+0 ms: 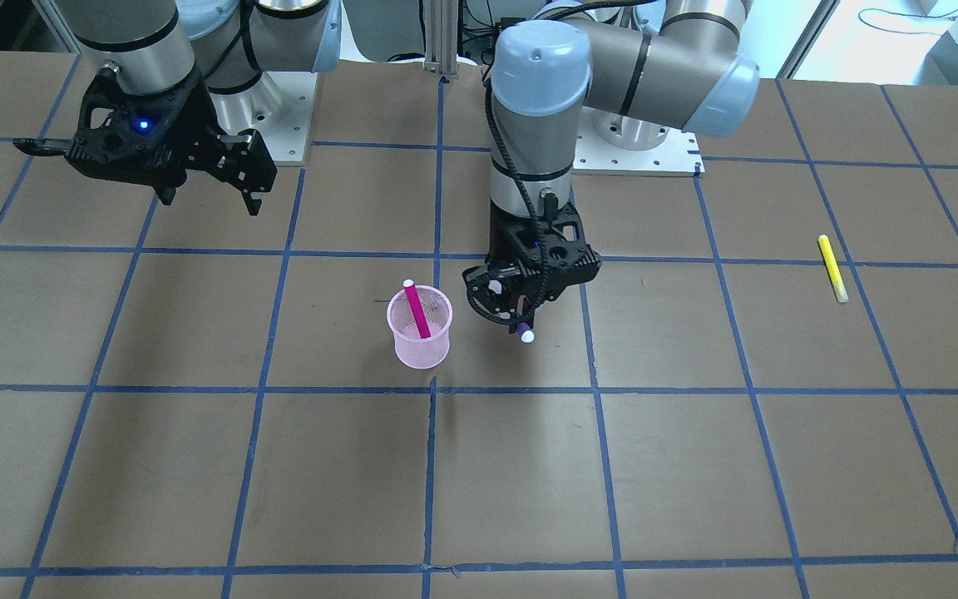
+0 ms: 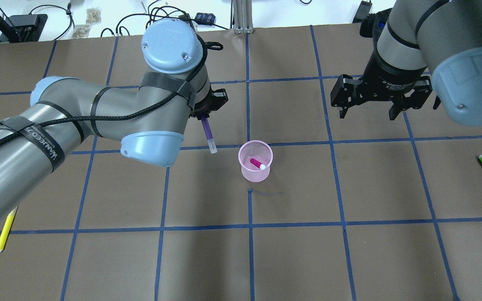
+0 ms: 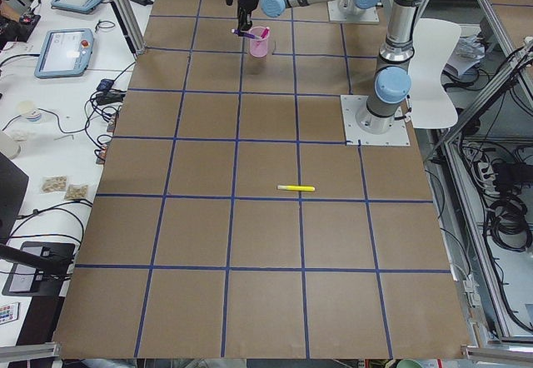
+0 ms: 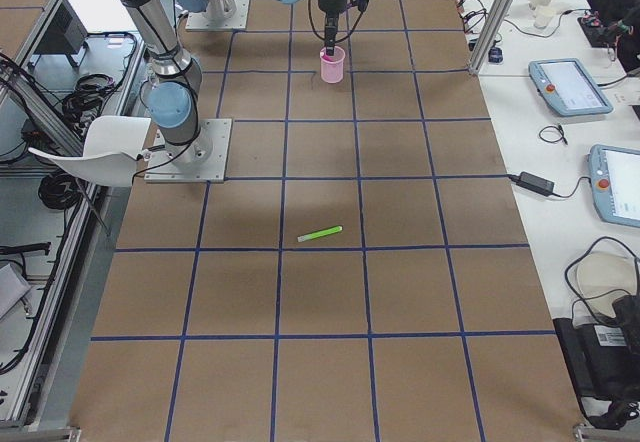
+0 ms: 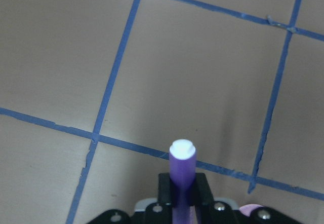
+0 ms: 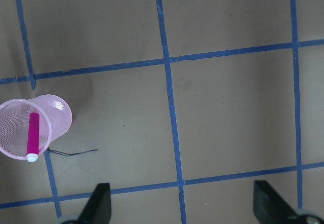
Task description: Insert purple and pink pens into pink cup
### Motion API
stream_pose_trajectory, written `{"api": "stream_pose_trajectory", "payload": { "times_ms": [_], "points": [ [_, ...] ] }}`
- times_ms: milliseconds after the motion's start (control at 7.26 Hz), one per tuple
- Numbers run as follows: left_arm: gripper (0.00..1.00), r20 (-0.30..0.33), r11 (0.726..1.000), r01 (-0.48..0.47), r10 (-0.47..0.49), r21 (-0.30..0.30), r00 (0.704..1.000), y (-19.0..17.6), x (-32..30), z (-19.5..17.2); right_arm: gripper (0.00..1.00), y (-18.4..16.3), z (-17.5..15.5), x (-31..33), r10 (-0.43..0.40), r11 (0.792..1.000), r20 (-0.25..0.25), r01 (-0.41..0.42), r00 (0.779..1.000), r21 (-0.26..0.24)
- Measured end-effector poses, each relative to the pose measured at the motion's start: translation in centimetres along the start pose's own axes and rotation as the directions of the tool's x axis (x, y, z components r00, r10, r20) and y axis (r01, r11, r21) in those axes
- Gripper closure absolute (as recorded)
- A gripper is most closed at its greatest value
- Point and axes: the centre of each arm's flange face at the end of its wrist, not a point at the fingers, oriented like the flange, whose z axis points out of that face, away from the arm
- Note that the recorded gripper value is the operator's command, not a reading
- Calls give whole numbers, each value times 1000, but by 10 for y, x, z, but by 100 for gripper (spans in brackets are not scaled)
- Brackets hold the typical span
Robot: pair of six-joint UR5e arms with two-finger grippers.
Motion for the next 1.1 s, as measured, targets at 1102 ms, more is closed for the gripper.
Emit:
{"api": "stream_pose_trajectory", "payload": {
  "times_ms": [1102],
  "points": [
    [100,-37,965,36,-28,261,999,71,72,-34,0,0,1,0,-1,1000,0,1,1000,-2]
  ]
}}
